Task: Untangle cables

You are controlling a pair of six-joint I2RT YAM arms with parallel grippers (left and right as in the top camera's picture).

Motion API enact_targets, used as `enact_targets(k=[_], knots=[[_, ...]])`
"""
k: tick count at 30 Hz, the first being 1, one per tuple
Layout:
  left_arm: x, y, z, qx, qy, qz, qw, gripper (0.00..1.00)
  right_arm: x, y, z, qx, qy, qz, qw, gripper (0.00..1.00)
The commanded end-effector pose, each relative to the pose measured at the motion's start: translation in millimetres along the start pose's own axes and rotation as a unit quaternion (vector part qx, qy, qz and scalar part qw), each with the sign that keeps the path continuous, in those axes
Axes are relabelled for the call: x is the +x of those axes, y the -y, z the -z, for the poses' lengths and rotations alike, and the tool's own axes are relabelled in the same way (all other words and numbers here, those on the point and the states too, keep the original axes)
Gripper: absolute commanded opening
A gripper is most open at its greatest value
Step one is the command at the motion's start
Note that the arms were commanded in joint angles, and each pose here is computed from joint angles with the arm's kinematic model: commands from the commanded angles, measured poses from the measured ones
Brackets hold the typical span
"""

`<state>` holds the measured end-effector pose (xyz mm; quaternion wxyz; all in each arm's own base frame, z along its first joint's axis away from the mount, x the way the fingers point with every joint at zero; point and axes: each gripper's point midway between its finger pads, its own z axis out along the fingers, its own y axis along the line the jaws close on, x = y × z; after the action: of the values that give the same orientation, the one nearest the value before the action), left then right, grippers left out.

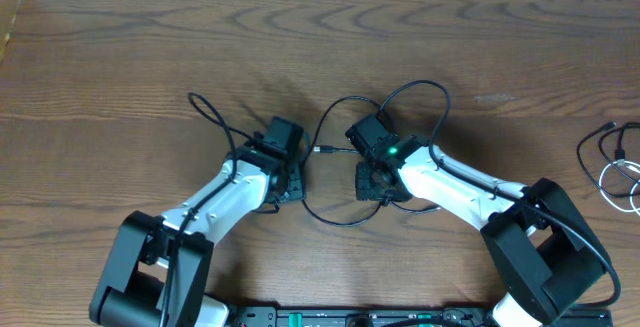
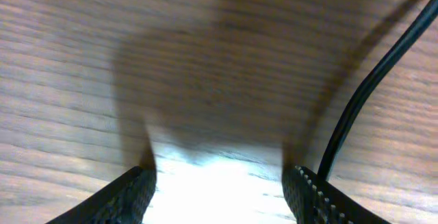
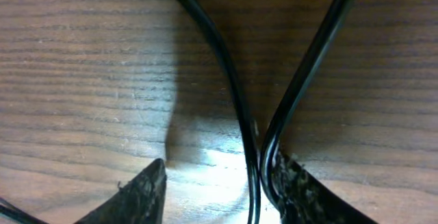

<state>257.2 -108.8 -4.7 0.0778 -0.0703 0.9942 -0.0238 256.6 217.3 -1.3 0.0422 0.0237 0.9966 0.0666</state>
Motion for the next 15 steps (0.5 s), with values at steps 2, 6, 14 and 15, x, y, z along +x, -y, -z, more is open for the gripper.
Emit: enact_targets(k=[2, 6, 14, 15], knots=[[36.5, 5.0, -15.5, 0.010, -0.062, 0.008, 0.998, 0.66, 14.9, 12.0, -16.6, 0.030, -0.029, -0.002, 0.999, 0.29], [36.9, 8.9, -15.5, 0.013, -0.059, 0.003, 0.998, 0.66, 20.2, 16.4, -15.9, 0.039, -0.039, -0.002, 0.998, 0.07], [36.3, 9.3, -15.6, 0.014, -0.057, 0.003, 0.998, 0.66, 21.7, 17.9, -15.7, 0.042, -0.042, -0.002, 0.998, 0.01], [36.3, 9.3, -15.6, 0.014, -0.057, 0.003, 0.998, 0.66, 21.4, 17.9, -15.7, 0.042, -0.042, -0.003, 0.998, 0.01]])
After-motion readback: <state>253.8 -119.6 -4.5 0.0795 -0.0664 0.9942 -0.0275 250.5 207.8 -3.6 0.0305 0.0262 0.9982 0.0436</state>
